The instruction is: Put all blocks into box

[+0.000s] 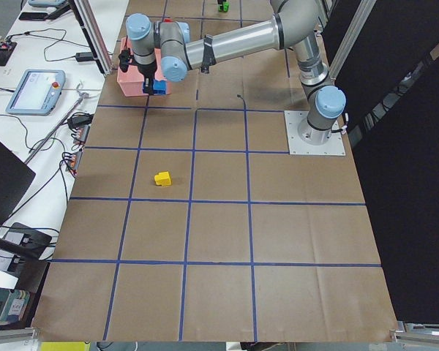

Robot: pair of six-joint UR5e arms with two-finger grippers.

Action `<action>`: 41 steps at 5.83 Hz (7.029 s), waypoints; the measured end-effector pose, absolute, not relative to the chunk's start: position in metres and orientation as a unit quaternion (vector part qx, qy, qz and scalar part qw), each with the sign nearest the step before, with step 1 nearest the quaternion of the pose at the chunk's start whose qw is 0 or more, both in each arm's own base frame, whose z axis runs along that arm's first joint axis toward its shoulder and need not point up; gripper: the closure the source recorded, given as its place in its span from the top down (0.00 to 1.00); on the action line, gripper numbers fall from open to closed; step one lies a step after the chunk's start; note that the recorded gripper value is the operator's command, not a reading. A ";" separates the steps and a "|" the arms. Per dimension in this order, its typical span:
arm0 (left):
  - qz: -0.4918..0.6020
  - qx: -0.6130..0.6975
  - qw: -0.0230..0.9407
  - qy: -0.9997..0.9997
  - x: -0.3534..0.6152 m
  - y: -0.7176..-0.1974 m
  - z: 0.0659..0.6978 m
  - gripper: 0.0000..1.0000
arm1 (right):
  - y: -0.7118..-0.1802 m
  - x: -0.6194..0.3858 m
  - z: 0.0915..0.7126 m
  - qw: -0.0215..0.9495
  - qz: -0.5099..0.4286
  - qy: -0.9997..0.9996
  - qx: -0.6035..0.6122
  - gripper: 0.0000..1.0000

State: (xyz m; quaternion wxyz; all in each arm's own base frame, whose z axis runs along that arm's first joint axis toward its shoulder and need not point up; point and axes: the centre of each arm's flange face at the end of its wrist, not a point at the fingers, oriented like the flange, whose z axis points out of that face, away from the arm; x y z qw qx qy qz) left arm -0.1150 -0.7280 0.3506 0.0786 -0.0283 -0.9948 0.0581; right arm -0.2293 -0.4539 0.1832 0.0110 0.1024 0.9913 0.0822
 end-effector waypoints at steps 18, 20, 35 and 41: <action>-0.027 0.004 -0.004 -1.000 0.271 -0.666 0.199 0.00 | -0.736 0.302 0.338 0.002 -0.033 0.996 -0.081 0.25; -0.028 0.005 -0.007 -1.000 0.273 -0.668 0.200 0.00 | -0.764 0.320 0.273 0.025 -0.055 0.994 -0.086 0.99; 0.084 0.128 0.099 -0.983 -0.204 -0.694 0.371 0.99 | -0.758 -0.022 0.195 0.019 0.091 0.991 0.097 0.72; 0.008 0.005 0.001 -1.000 -0.146 -0.577 0.479 1.00 | -0.769 -0.028 0.194 0.006 0.048 0.993 0.109 0.14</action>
